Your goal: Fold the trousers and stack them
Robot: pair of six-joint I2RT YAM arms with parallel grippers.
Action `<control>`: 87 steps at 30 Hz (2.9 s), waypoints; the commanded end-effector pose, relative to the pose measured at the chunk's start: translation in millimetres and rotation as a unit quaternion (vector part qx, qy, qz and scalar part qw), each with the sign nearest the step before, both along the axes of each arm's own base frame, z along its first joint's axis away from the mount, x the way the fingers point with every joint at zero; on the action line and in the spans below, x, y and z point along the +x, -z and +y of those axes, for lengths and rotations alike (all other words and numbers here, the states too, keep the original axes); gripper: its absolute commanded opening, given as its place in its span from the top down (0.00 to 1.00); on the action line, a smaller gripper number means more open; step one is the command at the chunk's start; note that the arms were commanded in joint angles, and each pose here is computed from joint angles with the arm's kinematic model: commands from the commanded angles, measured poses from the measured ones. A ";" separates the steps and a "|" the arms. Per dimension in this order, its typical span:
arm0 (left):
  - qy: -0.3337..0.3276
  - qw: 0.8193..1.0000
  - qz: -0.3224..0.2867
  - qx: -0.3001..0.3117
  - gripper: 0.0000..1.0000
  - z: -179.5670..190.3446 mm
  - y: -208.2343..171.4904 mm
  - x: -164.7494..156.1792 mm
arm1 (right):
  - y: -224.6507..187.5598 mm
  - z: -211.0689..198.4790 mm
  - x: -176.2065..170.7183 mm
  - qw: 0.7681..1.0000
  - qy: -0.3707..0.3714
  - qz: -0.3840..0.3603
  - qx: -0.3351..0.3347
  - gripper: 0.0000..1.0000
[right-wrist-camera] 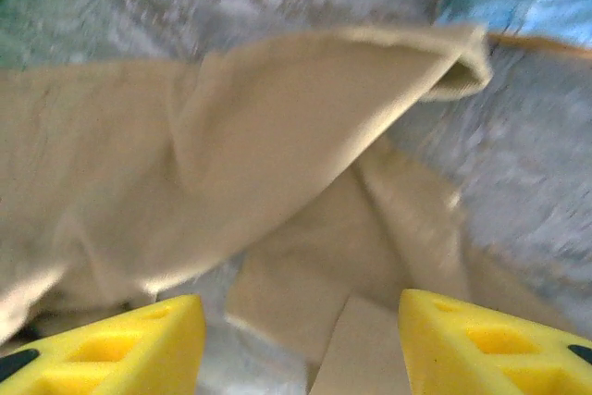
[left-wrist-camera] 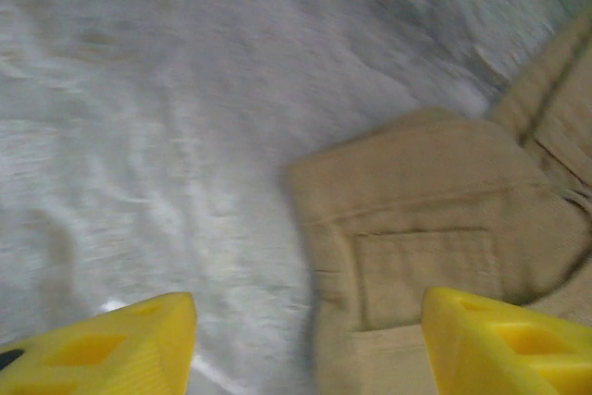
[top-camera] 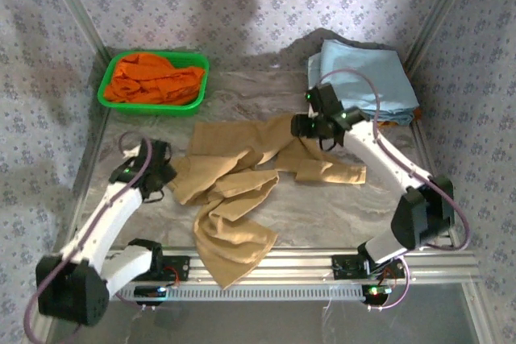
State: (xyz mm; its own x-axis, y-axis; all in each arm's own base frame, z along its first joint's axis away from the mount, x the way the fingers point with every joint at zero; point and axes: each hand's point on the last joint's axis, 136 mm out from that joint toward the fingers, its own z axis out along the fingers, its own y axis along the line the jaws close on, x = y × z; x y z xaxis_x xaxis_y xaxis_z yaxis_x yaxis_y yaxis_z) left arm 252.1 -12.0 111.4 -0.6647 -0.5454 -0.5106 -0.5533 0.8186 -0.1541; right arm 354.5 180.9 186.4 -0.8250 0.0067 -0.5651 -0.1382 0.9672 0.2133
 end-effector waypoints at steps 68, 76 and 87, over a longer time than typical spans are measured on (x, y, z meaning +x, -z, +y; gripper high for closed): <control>-0.168 0.984 -0.046 -0.030 1.00 67.5 -20.4 -40.0 | 91.0 -33.5 -149.2 0.989 0.064 0.132 0.027 0.50; -0.218 0.974 -0.067 -0.010 1.00 99.2 -41.6 -29.6 | 164.5 -25.3 -179.8 0.974 0.069 0.216 0.009 0.57; -0.312 0.944 -0.105 -0.014 1.00 135.2 -61.1 -42.3 | 174.3 -89.1 -189.9 0.946 0.189 0.263 0.021 0.62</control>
State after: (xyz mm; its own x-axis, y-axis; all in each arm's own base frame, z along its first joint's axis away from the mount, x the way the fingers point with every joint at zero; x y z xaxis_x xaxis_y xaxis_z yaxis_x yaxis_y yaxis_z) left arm 207.6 111.1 153.3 -0.1758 -0.8236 -0.5393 -0.8788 0.3782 -0.2910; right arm 183.8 113.3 20.1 -0.9362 0.3221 -0.1407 0.2815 0.9269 0.2484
